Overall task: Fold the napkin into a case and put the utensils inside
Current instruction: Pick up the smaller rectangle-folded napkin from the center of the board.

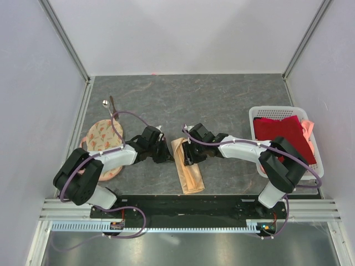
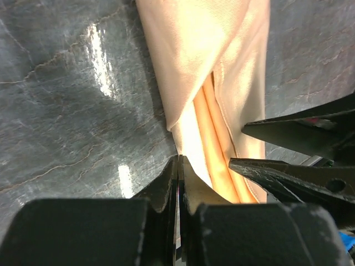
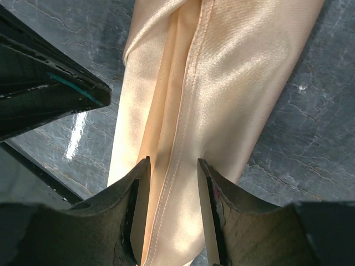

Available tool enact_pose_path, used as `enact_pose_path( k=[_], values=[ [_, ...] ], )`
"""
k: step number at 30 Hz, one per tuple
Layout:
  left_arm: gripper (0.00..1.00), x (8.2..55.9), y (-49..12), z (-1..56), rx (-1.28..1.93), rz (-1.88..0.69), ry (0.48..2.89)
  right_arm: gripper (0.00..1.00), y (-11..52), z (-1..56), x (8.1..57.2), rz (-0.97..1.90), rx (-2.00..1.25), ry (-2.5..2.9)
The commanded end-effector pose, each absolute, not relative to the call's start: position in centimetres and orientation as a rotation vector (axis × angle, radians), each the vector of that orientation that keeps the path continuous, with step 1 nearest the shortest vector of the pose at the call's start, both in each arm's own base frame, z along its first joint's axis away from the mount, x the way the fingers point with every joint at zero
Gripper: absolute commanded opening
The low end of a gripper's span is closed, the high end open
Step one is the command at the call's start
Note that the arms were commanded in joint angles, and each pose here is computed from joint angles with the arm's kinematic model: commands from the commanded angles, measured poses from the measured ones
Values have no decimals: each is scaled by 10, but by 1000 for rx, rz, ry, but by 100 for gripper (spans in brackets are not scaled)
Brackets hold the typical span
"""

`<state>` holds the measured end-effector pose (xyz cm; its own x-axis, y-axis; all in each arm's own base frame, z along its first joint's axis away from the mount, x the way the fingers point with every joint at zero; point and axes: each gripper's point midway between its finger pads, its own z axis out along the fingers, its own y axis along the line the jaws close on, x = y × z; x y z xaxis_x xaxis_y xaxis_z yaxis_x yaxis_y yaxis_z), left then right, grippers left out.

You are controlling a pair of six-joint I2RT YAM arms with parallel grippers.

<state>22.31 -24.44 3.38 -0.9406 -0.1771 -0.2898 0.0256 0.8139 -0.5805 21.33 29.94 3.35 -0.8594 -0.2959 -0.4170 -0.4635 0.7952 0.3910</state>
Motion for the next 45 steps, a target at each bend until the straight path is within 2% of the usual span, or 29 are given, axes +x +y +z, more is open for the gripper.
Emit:
enact_pose_path(
  k=[1,10,16,28,32,35,40,45],
  values=[
    [4,223,-256,33,-130,-944,2650,47,301,33,220,593,-594,2636],
    [2,212,-267,15,-137,-983,2672,47,310,26,214,537,-622,2649],
    [2,208,-267,11,-132,-977,2679,53,314,29,212,492,-622,2637],
    [2,210,-249,26,-128,-843,2670,58,312,36,212,372,-638,2622],
    [3,230,-243,58,-84,-775,2563,57,309,41,213,337,-621,2606],
    [2,238,-252,67,-37,-795,2577,55,310,43,213,335,-629,2601],
    [2,238,-273,61,-48,-913,2603,49,312,47,212,331,-641,2592],
    [2,240,-275,52,-53,-908,2620,49,318,53,212,348,-646,2577]
  ],
)
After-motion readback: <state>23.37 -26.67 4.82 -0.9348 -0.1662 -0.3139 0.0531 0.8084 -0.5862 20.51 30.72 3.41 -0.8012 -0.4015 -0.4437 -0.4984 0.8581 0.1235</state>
